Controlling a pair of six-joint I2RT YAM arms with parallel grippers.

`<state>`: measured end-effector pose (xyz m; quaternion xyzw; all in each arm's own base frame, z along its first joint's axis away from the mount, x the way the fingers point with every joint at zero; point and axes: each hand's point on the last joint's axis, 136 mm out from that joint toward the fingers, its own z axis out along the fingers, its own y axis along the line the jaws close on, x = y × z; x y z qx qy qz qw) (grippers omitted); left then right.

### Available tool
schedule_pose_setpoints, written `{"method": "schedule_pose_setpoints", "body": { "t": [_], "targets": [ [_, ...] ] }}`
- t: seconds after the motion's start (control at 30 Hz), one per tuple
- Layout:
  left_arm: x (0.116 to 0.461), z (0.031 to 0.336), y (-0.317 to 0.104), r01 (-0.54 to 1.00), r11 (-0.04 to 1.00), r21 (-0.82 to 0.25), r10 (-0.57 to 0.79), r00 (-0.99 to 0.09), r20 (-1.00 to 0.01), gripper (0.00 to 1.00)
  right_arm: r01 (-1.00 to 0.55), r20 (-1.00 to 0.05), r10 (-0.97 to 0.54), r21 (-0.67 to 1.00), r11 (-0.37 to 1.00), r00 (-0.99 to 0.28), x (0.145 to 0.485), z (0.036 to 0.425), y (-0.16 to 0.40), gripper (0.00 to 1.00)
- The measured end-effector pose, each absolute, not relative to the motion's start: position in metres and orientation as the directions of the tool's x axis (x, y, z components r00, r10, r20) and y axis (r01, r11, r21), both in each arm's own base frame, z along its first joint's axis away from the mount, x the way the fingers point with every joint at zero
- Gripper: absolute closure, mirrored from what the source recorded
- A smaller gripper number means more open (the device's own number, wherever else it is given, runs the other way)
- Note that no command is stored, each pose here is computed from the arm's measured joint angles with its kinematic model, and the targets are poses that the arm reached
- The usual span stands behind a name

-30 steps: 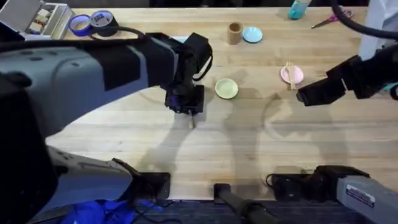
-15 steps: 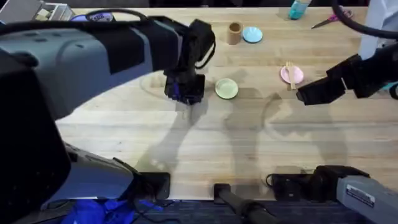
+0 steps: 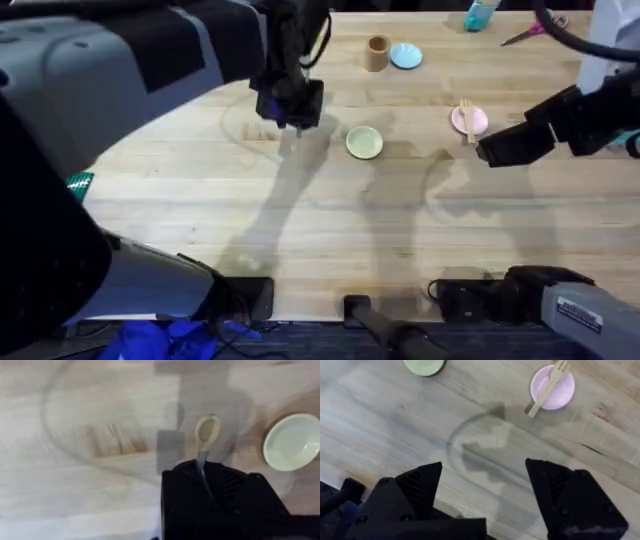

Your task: Pick up a utensil and set it on the pink plate, then put the other utensil in the container.

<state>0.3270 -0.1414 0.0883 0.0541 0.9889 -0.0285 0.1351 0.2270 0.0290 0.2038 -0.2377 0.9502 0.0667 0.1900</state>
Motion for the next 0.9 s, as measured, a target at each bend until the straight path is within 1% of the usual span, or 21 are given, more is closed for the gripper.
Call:
{"method": "schedule_pose_setpoints", "body": {
  "t": [0.3,0.37,0.53,0.6,0.7,0.8,0.9],
  "targets": [
    [0.382,0.124,-0.148,0.256,0.967,-0.015,0.218,-0.851,-0.477,0.960,-0.477,-0.389,-0.426,0.040,0.878,-0.817,0.226,0.203,0.029,0.005],
    [0.388,0.127,-0.148,0.280,0.960,-0.001,0.242,-0.831,-0.500,0.960,-0.476,-0.389,-0.426,0.040,0.878,-0.817,0.226,0.203,0.029,0.005],
    [0.396,0.134,-0.144,0.339,0.940,0.039,0.308,-0.796,-0.522,0.960,-0.476,-0.388,-0.426,0.040,0.878,-0.817,0.226,0.203,0.029,0.005],
    [0.405,0.141,-0.144,0.345,0.937,0.046,0.313,-0.775,-0.549,0.960,-0.476,-0.386,-0.425,0.042,0.878,-0.819,0.226,0.203,0.029,0.005],
    [0.426,0.156,-0.146,0.345,0.937,0.050,0.300,-0.726,-0.619,0.960,-0.475,-0.383,-0.425,0.044,0.879,-0.820,0.228,0.201,0.029,0.006],
    [0.443,0.171,-0.151,0.353,0.935,0.035,0.279,-0.670,-0.688,0.960,-0.475,-0.383,-0.425,0.044,0.879,-0.820,0.231,0.200,0.029,0.005],
    [0.453,0.184,-0.159,0.373,0.928,0.013,0.261,-0.622,-0.738,0.960,-0.476,-0.406,-0.425,0.030,0.879,-0.809,0.238,0.202,0.029,0.006]
  ]
}}
